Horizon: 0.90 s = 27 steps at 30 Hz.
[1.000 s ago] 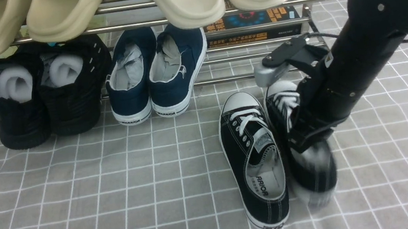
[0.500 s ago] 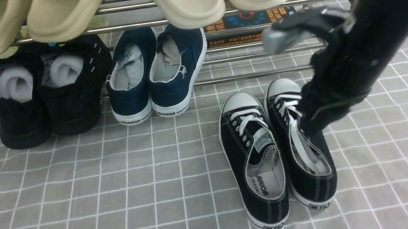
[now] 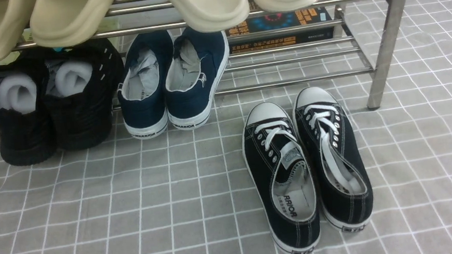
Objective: Take the shoes off the shelf with your hand from the grey coffee tablecloth.
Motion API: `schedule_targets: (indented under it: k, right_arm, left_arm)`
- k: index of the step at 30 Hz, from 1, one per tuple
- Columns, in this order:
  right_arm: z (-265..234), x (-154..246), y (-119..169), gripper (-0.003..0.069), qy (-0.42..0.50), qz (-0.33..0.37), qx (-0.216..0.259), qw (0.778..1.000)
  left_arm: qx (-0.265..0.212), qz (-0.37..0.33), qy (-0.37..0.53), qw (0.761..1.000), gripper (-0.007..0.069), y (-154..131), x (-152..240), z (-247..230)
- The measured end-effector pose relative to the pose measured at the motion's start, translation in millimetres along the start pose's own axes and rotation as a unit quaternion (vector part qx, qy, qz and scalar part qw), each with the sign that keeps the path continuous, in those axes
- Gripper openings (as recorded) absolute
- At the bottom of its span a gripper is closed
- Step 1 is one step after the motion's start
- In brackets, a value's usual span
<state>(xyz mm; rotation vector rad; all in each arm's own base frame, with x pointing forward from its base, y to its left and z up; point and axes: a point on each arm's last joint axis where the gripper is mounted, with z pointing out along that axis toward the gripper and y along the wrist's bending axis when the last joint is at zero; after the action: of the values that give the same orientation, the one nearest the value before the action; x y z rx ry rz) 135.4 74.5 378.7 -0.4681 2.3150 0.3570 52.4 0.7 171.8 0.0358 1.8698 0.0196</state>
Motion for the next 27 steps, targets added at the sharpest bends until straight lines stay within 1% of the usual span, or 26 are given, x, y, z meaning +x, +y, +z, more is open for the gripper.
schedule_targets:
  k: [4, 8, 11, 17, 27]
  right_arm:
    - [13.8, 40.6, -6.7, -0.0011, -0.124, 0.004, -0.002, 0.992]
    - [29.6, 71.4, -12.5, -0.0009, -0.19, 0.007, -0.001, 0.982]
    - [29.8, 82.8, -14.2, -0.0006, -0.226, 0.008, -0.004, 0.974]
    - [31.7, 93.6, -15.6, -0.0001, -0.236, 0.008, -0.002, 0.972]
    - [40.9, 104.4, -17.1, 0.0004, -0.212, 0.011, 0.0, 0.977]
  left_arm:
    - [0.0, 0.0, 0.0, 1.0, 0.024, 0.0, 0.0, 0.0]
    - [0.0, 0.0, 0.0, 1.0, 0.024, 0.0, 0.0, 0.0]
    - [0.0, 0.0, 0.0, 1.0, 0.024, 0.0, 0.0, 0.0]
    - [0.0, 0.0, 0.0, 1.0, 0.024, 0.0, 0.0, 0.0]
    - [0.0, 0.0, 0.0, 1.0, 0.024, 0.0, 0.0, 0.0]
